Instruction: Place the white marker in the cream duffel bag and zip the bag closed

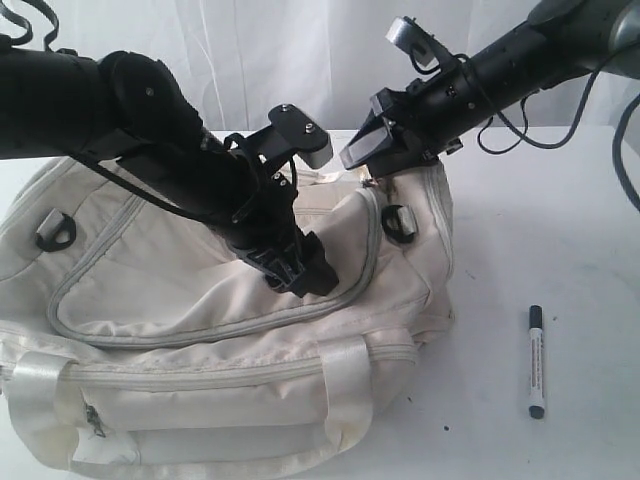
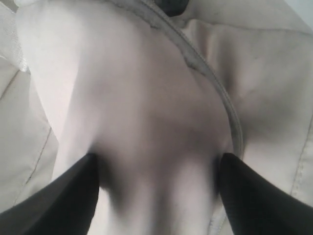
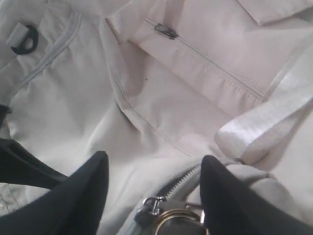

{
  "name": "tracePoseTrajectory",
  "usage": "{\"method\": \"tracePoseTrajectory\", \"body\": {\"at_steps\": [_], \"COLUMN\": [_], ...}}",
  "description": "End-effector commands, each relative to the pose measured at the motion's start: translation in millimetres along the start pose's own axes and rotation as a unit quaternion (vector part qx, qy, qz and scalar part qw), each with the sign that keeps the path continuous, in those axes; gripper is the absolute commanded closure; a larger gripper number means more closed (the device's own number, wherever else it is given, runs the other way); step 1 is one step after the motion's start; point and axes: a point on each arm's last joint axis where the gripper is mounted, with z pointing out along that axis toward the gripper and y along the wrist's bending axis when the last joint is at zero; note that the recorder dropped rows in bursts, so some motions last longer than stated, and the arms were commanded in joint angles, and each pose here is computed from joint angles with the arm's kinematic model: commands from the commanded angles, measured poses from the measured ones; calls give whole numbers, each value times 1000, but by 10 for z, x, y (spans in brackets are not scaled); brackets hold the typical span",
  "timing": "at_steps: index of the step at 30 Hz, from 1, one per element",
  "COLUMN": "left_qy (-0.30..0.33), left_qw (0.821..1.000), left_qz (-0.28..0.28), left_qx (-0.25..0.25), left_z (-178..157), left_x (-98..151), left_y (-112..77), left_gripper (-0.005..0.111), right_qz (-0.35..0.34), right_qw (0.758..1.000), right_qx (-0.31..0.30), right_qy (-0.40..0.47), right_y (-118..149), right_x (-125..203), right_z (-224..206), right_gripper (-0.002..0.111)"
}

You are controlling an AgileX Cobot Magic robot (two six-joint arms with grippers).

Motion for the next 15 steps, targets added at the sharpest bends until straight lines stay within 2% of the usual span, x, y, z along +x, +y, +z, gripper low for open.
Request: {"method": "tracePoseTrajectory", "body": {"at_steps": [1, 5, 9, 12, 15], "left_qy": [3, -6, -42, -76, -97], "left_qw": [1000, 1000, 998, 994, 991], "left_qz": [-6, -6, -5, -5, 6], "left_qx": [13, 3, -39, -74, -87], "left_z": [-21, -21, -27, -51, -99], "left_x": [-3, -19, -84, -158, -244], "left_y": [-29, -10, 66, 131, 158], "left_gripper": [35, 35, 35, 35, 35], "right_qz": [12, 36, 23, -1, -13], "right_qw": [999, 999, 999, 999, 996], "right_qx": [38, 32, 23, 42, 82], "right_qy": [28, 22, -3, -23, -30], "right_y": [-72, -65, 28, 78, 18], "right_x": [50, 43, -34, -135, -183], "right_z": [-39, -34, -142, -325, -517], "right_gripper": [55, 55, 55, 55, 55]}}
